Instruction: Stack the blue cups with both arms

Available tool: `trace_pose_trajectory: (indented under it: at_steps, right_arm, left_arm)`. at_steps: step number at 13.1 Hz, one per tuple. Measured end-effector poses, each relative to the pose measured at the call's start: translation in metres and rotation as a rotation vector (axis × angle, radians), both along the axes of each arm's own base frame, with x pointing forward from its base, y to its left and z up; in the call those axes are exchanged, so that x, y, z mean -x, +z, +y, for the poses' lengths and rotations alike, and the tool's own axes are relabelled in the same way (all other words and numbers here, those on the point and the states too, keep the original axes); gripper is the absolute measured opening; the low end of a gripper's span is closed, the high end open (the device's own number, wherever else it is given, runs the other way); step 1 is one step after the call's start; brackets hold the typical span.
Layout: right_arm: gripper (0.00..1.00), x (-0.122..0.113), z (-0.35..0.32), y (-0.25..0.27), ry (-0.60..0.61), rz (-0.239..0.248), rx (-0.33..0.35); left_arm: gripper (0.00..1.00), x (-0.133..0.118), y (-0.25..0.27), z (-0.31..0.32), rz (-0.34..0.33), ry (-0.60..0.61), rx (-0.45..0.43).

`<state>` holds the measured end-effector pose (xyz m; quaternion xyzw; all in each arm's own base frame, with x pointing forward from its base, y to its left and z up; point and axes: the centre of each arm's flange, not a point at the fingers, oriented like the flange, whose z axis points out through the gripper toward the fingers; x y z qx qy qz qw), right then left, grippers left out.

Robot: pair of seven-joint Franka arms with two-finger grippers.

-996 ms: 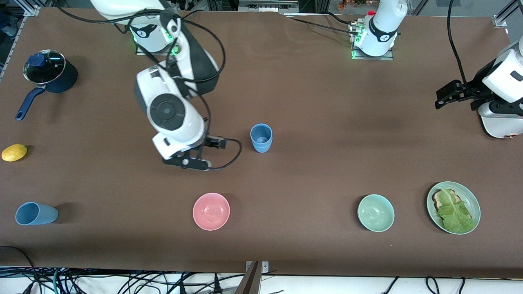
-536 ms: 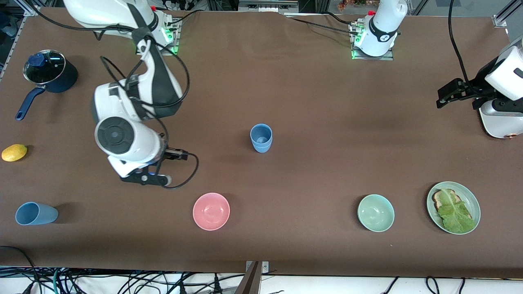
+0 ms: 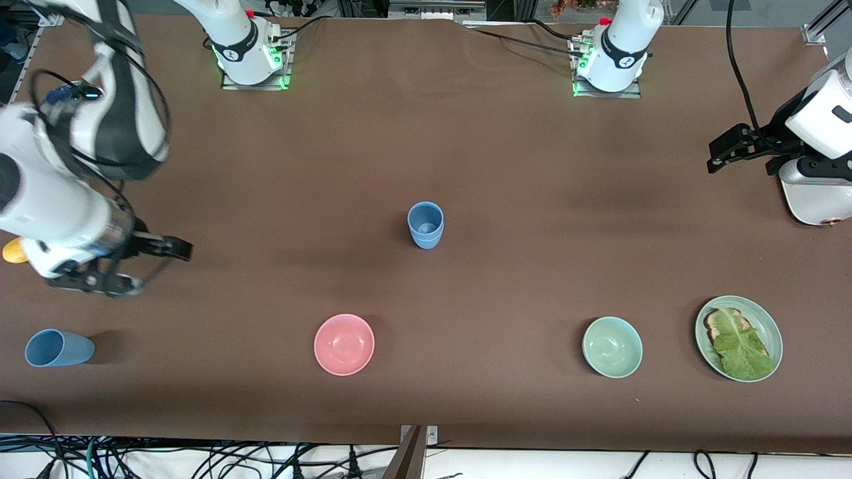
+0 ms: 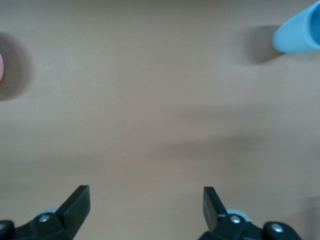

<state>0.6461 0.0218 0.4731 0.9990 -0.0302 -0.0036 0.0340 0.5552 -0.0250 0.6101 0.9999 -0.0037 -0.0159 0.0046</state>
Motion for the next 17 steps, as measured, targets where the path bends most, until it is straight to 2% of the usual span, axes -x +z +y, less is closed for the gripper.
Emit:
trace_pose_trajectory:
  at_steps: [1, 2, 5, 7, 13, 17]
  right_arm:
    - [1.00, 0.015, -0.019, 0.023, 0.009, -0.015, -0.010]
    - [1.00, 0.033, -0.038, 0.043, 0.007, -0.009, -0.020]
    - [1.00, 0.086, -0.064, 0.087, -0.014, 0.071, -0.046]
    - [1.00, 0.105, -0.062, 0.107, -0.011, 0.095, -0.054]
    - [1.00, 0.109, -0.049, 0.131, 0.006, 0.072, -0.052]
    - [1.00, 0.105, -0.044, 0.123, -0.019, 0.081, -0.064]
  left_arm:
    - [1.00, 0.000, 0.001, 0.000, -0.001, 0.000, 0.000]
    - [1.00, 0.000, 0.002, 0.000, -0.004, 0.000, 0.000]
    - [1.00, 0.001, 0.005, 0.000, -0.010, 0.000, 0.001]
    - [1.00, 0.001, 0.006, 0.000, -0.012, -0.003, 0.001]
    - [1.00, 0.000, 0.016, 0.008, -0.034, -0.014, 0.002]
    - [1.00, -0.001, 0.017, 0.012, -0.036, -0.007, 0.002]
